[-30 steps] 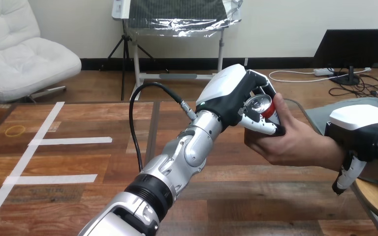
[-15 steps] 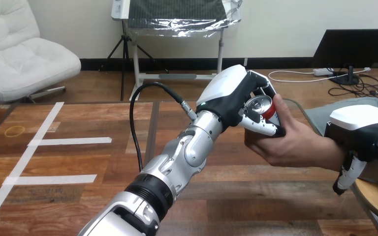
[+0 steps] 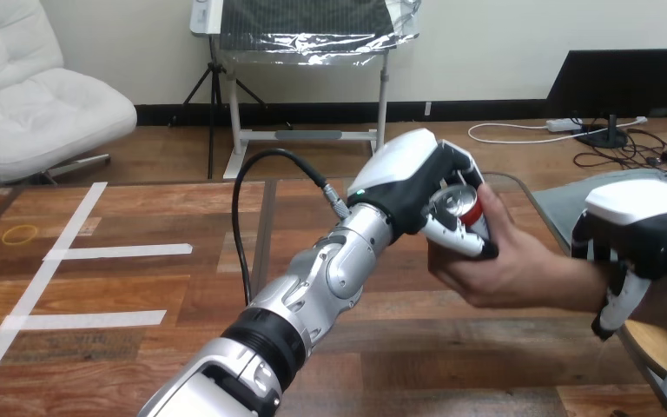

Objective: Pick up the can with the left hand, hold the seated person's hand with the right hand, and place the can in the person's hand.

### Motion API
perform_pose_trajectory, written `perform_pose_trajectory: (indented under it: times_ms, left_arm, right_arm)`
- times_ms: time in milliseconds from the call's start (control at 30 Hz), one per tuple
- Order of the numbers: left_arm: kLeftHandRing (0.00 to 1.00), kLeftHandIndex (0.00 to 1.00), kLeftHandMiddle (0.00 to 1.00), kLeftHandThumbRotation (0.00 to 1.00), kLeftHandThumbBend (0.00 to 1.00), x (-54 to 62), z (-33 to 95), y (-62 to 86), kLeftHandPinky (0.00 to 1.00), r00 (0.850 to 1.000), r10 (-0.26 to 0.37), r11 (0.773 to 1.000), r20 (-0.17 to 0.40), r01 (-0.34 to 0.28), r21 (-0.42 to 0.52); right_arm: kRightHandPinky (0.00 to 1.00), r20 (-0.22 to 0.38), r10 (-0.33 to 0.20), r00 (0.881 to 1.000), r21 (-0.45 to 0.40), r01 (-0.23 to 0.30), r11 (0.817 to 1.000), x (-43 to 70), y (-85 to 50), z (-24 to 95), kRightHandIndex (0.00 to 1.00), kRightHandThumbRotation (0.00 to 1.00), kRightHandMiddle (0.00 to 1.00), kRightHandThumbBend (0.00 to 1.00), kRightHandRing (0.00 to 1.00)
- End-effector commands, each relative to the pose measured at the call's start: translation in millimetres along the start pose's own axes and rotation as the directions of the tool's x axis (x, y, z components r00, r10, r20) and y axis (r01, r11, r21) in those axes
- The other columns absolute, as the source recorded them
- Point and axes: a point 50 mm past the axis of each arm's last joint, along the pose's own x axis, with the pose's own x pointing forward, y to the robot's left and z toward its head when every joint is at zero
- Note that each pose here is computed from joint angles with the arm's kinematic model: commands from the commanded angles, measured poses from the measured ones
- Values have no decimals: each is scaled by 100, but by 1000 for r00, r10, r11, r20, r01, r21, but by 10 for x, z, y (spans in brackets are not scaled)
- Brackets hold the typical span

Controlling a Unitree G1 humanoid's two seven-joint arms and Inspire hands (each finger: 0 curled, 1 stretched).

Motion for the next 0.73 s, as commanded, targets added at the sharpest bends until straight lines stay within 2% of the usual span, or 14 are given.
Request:
perform_pose_trajectory:
  times_ms: [0,167,433,700]
  left_arm:
    - [46,50,50,0,66,193,355,227,40,996,-41,995,80,33,99]
    - [49,55,52,0,70,143,167,372,46,998,-40,995,41,36,97]
    - [52,60,56,0,72,47,-90,626,47,998,-53,991,-24,56,121]
    - [51,58,55,0,71,-105,-371,878,44,996,-48,993,-81,57,105]
  right_arm:
    - [62,-40,-275,961,-30,274,961,-338,-761,-114,82,6,81,83,75]
    - [70,-50,-258,965,-26,257,966,-364,-737,-137,86,7,86,82,82]
    - [79,-56,-229,972,-33,227,973,-415,-711,-179,89,8,92,81,89]
    - [87,-73,-183,980,38,187,982,-470,-699,-244,91,8,97,81,95]
